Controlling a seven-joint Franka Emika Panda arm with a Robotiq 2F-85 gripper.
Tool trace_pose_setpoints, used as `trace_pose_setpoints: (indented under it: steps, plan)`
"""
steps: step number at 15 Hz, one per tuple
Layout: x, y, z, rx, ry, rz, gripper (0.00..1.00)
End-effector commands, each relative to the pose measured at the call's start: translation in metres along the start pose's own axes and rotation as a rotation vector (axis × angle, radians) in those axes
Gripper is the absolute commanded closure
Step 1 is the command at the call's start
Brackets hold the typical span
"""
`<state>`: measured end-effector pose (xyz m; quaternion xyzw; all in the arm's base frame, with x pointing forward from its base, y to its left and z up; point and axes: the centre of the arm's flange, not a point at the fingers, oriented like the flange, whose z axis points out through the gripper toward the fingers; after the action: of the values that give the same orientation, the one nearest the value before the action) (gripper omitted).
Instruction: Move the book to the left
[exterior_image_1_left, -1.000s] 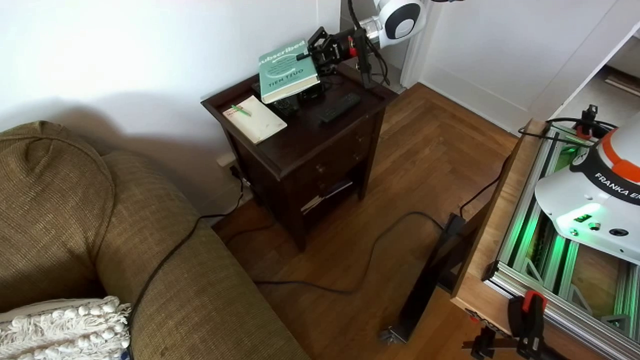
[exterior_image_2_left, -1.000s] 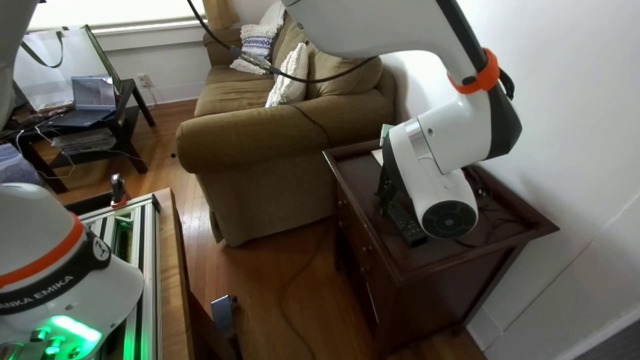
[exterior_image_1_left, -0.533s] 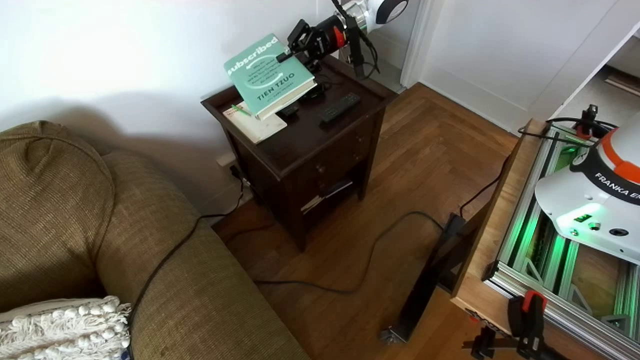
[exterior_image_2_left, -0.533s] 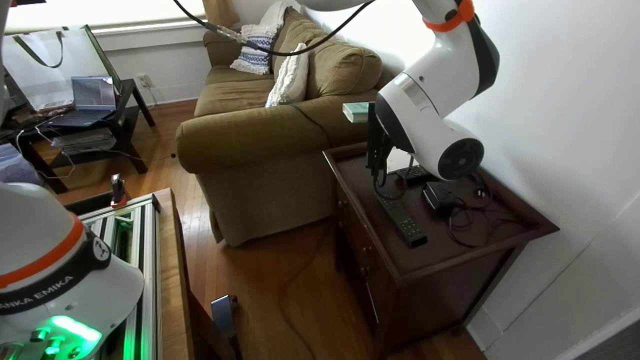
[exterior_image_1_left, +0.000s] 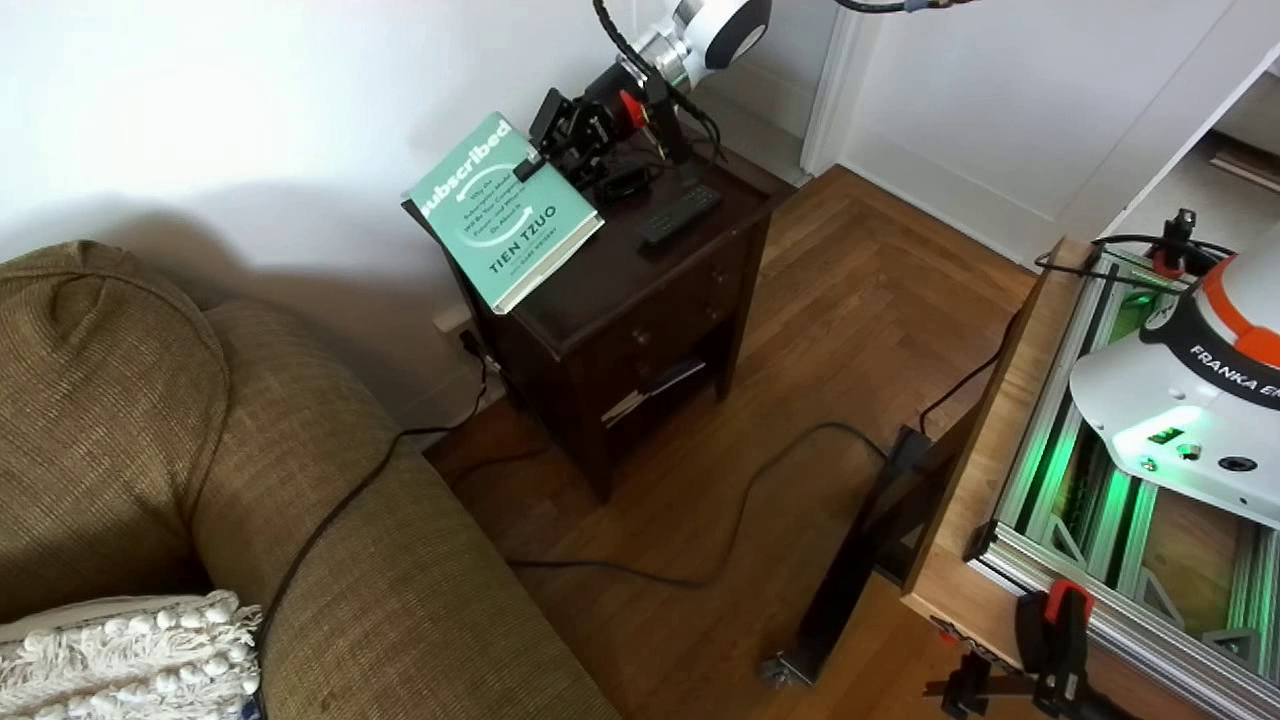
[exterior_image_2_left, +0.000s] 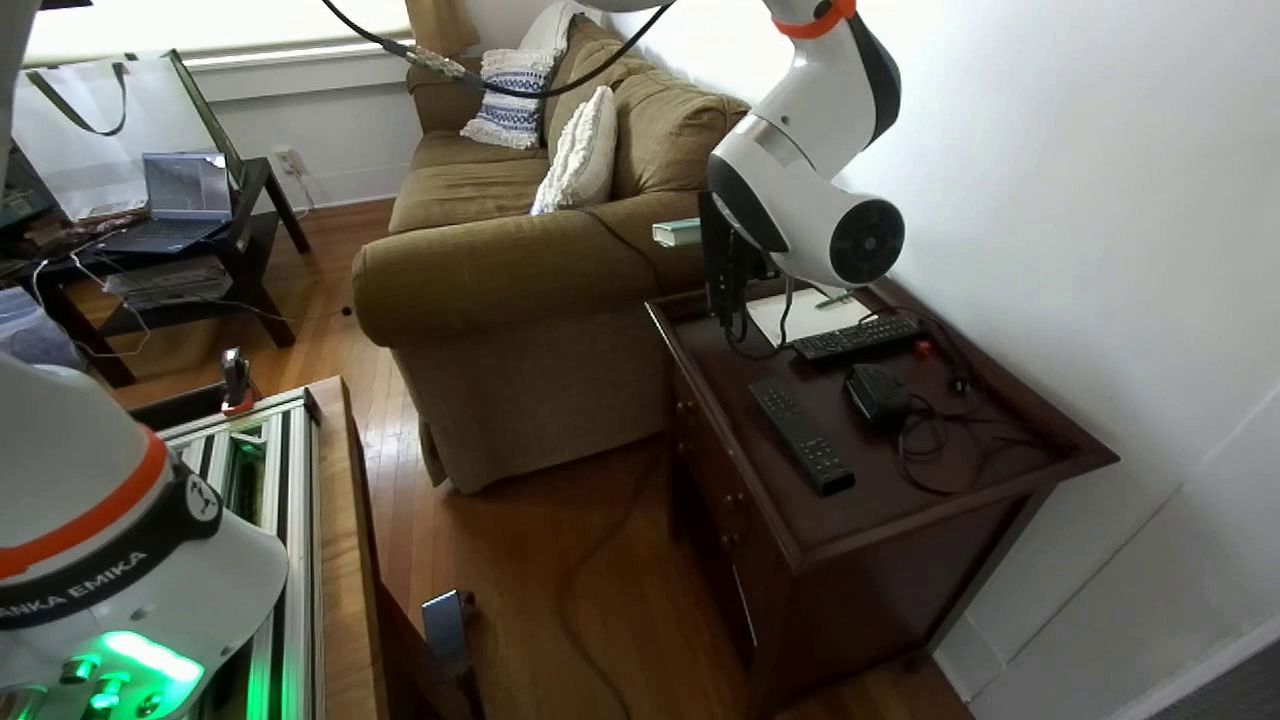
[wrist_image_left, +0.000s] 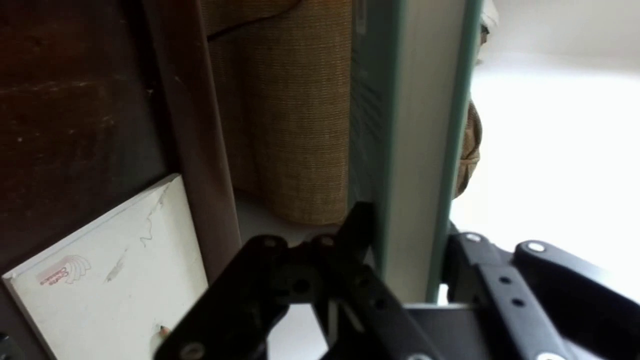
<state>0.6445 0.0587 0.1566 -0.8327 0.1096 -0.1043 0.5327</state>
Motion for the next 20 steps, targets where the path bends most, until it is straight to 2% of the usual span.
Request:
trace_pose_setpoints:
  steps: [1, 7, 9, 10, 15, 16, 20]
  plan:
    - [0.033, -0.003, 0.018, -0.096, 0.004, -0.059, 0.92]
    - [0.076, -0.006, 0.032, -0.214, -0.059, -0.169, 0.92]
    - [0.081, -0.012, 0.033, -0.223, -0.107, -0.084, 0.92]
    - [0.058, -0.005, 0.024, -0.229, -0.068, -0.137, 0.70]
    - [0.063, -0.004, 0.029, -0.252, -0.084, -0.102, 0.70]
    - [0.063, -0.004, 0.029, -0.252, -0.084, -0.101, 0.92]
    - [0.097, 0.001, 0.024, -0.246, -0.068, -0.120, 0.92]
